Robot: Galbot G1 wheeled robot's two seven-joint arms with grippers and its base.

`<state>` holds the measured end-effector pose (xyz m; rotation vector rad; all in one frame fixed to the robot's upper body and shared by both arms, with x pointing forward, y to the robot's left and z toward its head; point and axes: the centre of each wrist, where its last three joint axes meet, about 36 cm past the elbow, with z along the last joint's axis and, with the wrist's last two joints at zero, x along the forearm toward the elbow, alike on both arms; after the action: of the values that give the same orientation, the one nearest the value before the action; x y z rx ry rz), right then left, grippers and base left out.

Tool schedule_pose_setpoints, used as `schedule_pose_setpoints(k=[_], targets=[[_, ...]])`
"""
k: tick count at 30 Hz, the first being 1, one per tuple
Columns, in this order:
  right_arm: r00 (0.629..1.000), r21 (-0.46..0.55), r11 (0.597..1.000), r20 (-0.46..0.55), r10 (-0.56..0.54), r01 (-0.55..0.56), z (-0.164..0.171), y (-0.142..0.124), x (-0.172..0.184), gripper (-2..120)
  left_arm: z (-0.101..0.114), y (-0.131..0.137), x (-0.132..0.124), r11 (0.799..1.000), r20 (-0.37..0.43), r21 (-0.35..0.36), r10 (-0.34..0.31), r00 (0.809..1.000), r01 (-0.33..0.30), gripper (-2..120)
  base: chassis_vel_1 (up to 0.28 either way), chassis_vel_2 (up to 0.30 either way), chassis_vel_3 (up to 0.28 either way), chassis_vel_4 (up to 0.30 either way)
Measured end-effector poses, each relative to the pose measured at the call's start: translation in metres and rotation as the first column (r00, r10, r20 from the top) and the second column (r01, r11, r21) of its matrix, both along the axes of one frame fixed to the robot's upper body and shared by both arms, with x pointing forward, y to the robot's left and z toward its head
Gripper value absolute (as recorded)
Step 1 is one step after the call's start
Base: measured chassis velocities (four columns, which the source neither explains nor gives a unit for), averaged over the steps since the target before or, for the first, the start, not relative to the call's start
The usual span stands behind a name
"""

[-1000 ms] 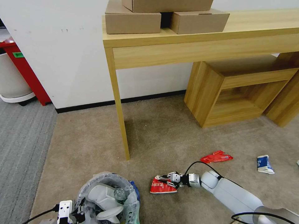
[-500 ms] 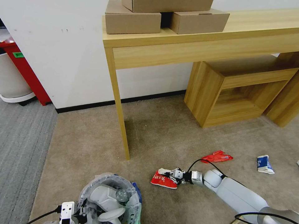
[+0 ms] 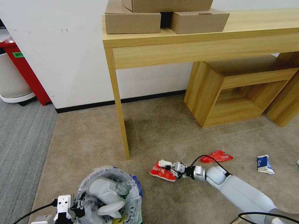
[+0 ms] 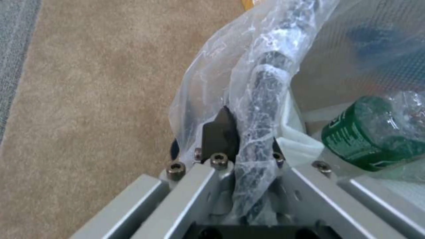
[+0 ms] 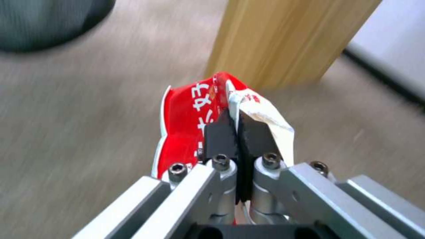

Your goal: Pick up the trash bin and place the garbage on the floor into it.

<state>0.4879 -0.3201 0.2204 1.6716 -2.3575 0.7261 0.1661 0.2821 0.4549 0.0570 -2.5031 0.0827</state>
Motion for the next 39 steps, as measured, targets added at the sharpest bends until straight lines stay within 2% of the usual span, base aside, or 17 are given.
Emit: schedule_pose_setpoints(k=[1, 4, 6, 9, 10, 13, 14, 17, 18, 21, 23, 24, 25, 27, 28, 31, 39], targets=[[1.0, 0.0, 1.0, 0.0, 0.0, 0.0, 0.0, 0.0, 0.0, 0, 0.0, 0.0, 0.0, 1.0, 0.0, 0.0, 0.0, 1.0, 0.0, 0, 0.0, 0.0, 0.0, 0.0], [0.996, 0.12, 0.993, 0.083, -0.023, 0.013, 0.038, 0.009, 0.012, 0, 0.007, 0.003, 0.004, 1.0, 0.014, -0.011, 0.005, 1.0, -0.005, 0, 0.0, 0.0, 0.0, 0.0], [0.994, 0.144, 0.99, 0.105, -0.024, 0.008, 0.045, 0.011, 0.015, 0, 0.008, 0.003, 0.005, 1.0, 0.015, -0.012, 0.005, 1.0, -0.005, 0, 0.0, 0.0, 0.0, 0.0], [0.978, 0.378, 0.924, 0.209, -0.017, -0.064, 0.115, 0.029, 0.025, 0, 0.005, 0.012, 0.012, 1.0, 0.014, -0.015, 0.013, 1.0, -0.013, 0, 0.0, 0.0, 0.0, 0.0], [0.978, 0.378, 0.924, 0.209, -0.017, -0.064, 0.115, 0.029, 0.025, 0, 0.005, 0.012, 0.012, 1.0, 0.014, -0.015, 0.013, 1.0, -0.013, 0, 0.0, 0.0, 0.0, 0.0], [0.969, 0.507, 0.841, 0.235, 0.074, -0.187, 0.176, 0.059, 0.007, 0, 0.0, 0.017, 0.018, 1.0, 0.009, -0.019, 0.017, 1.0, -0.017, 0, 0.0, 0.0, 0.0, 0.0], [0.969, 0.507, 0.841, 0.235, 0.074, -0.187, 0.176, 0.059, 0.007, 0, 0.0, 0.017, 0.018, 1.0, 0.009, -0.019, 0.017, 1.0, -0.017, 0, 0.0, 0.0, 0.0, 0.0], [0.968, 0.575, 0.782, 0.198, 0.155, -0.243, 0.199, 0.084, -0.018, 0, -0.002, 0.019, 0.021, 1.0, 0.009, -0.022, 0.013, 1.0, -0.013, 0, 0.0, 0.0, 0.0, 0.0], [0.968, 0.575, 0.782, 0.198, 0.155, -0.243, 0.199, 0.084, -0.018, 0, -0.002, 0.019, 0.021, 1.0, 0.009, -0.022, 0.013, 1.0, -0.013, 0, 0.0, 0.0, 0.0, 0.0], [0.96, 0.636, 0.72, 0.148, 0.239, -0.278, 0.214, 0.114, -0.036, 0, -0.004, 0.02, 0.023, 1.0, 0.011, -0.024, 0.006, 1.0, -0.005, 0, 0.0, 0.0, 0.0, 0.0], [0.958, 0.651, 0.706, 0.13, 0.257, -0.278, 0.215, 0.122, -0.04, 0, -0.004, 0.02, 0.023, 1.0, 0.011, -0.025, 0.004, 1.0, -0.003, 0, 0.0, 0.0, 0.0, 0.0], [0.952, 0.672, 0.687, 0.09, 0.294, -0.275, 0.216, 0.137, -0.047, 0, -0.004, 0.021, 0.023, 1.0, 0.011, -0.027, 0.002, 1.0, -0.002, 0, 0.0, 0.0, 0.0, 0.0], [0.952, 0.672, 0.687, 0.09, 0.294, -0.275, 0.216, 0.137, -0.047, 0, -0.004, 0.021, 0.023, 1.0, 0.011, -0.027, 0.002, 1.0, -0.002, 0, 0.0, 0.0, 0.0, 0.0], [0.936, 0.679, 0.675, 0.054, 0.348, -0.29, 0.212, 0.157, -0.053, 0, -0.004, 0.021, 0.023, 1.0, 0.01, -0.026, 0.001, 1.0, 0.0, 0, 0.0, 0.0, 0.0, 0.0], [0.936, 0.679, 0.675, 0.054, 0.348, -0.29, 0.212, 0.157, -0.053, 0, -0.004, 0.021, 0.023, 1.0, 0.01, -0.026, 0.001, 1.0, 0.0, 0, 0.0, 0.0, 0.0, 0.0], [0.908, 0.674, 0.672, -0.004, 0.418, -0.306, 0.194, 0.186, -0.063, 0, 0.0, 0.022, 0.023, 1.0, 0.018, -0.019, 0.0, 1.0, 0.001, 0, 0.0, 0.0, 0.0, 0.0], [0.885, 0.632, 0.708, -0.073, 0.46, -0.316, 0.15, 0.207, -0.069, 0, 0.002, 0.024, 0.021, 1.0, 0.021, -0.006, -0.017, 1.0, 0.017, 0, 0.0, 0.0, 0.0, 0.0]])
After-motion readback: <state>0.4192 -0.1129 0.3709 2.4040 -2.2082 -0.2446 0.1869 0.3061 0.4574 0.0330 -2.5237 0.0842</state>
